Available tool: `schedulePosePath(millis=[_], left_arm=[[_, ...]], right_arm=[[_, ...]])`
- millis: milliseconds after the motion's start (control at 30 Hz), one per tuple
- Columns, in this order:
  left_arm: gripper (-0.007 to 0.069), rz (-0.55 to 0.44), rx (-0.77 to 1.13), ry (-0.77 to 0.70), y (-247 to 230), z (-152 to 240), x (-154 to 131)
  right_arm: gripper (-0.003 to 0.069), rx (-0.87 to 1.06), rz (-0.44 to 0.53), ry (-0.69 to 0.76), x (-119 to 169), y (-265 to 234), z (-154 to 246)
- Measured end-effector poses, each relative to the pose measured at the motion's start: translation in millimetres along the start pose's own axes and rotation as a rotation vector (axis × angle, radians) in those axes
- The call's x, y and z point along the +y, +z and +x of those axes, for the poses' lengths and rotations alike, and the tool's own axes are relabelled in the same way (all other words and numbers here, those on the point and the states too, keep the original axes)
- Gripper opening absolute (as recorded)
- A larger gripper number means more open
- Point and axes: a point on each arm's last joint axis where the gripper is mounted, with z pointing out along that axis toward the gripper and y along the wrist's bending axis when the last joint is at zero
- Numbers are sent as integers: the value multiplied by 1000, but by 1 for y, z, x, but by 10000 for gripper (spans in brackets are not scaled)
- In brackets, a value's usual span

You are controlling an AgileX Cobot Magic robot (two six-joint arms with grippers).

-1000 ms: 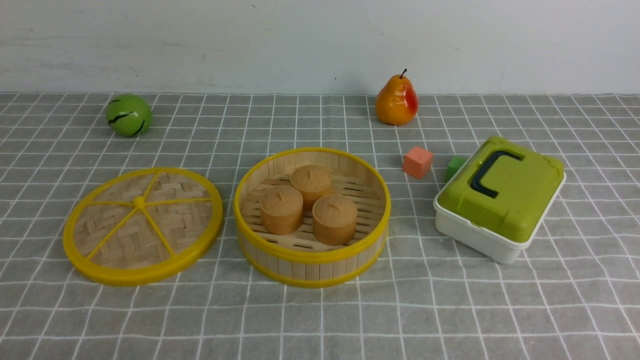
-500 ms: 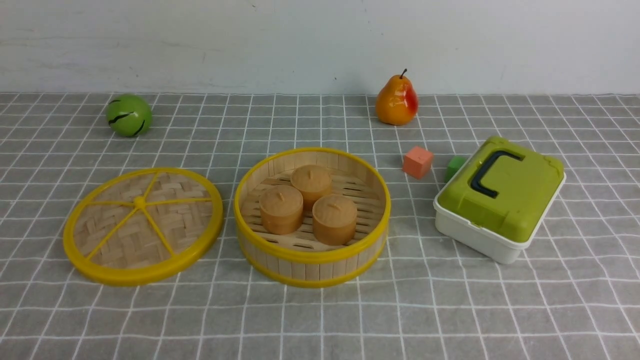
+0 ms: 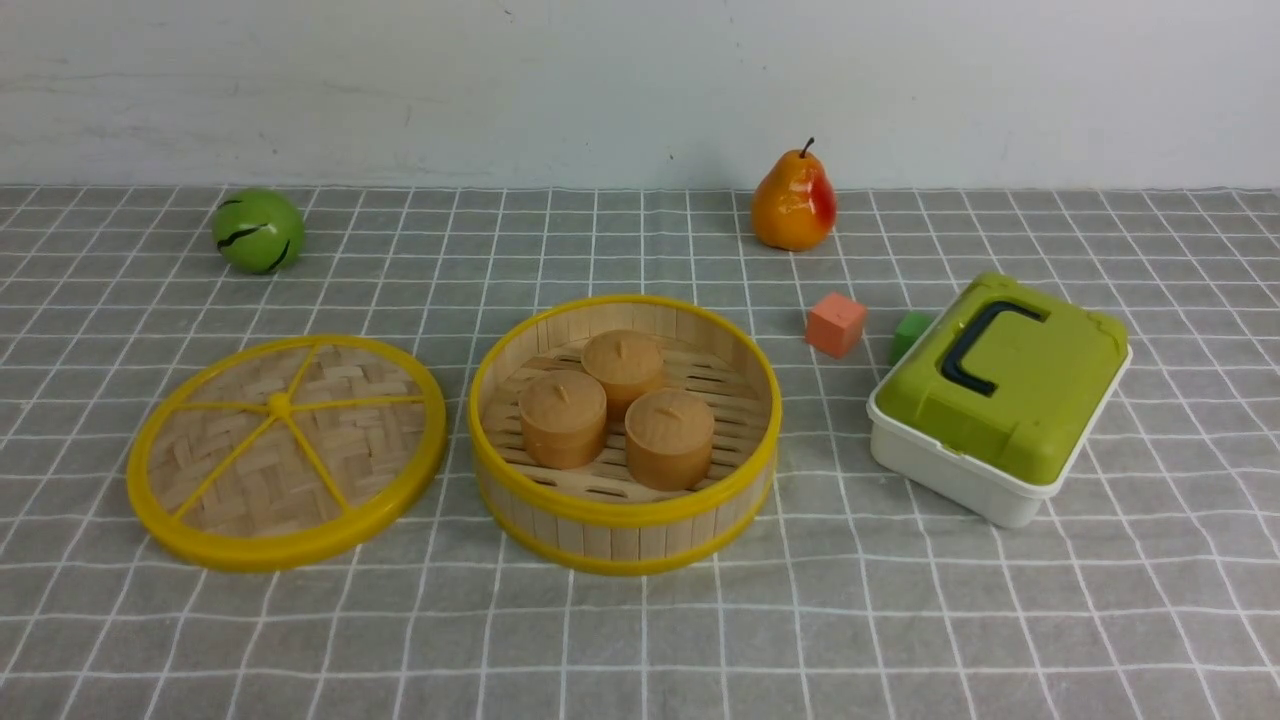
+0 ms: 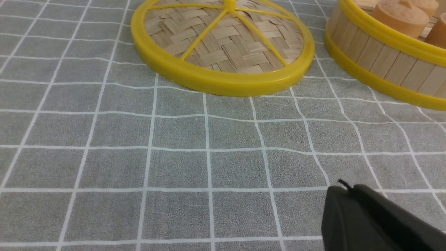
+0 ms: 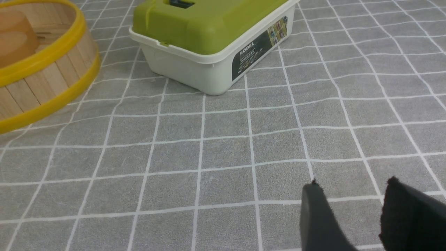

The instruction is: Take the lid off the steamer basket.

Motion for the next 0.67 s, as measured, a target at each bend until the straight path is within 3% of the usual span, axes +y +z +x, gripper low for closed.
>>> schedulePosePath(millis=[667], left_arm=[[9,0,0,0,0,0,0]], right_arm=[[241,0,0,0,0,0,0]])
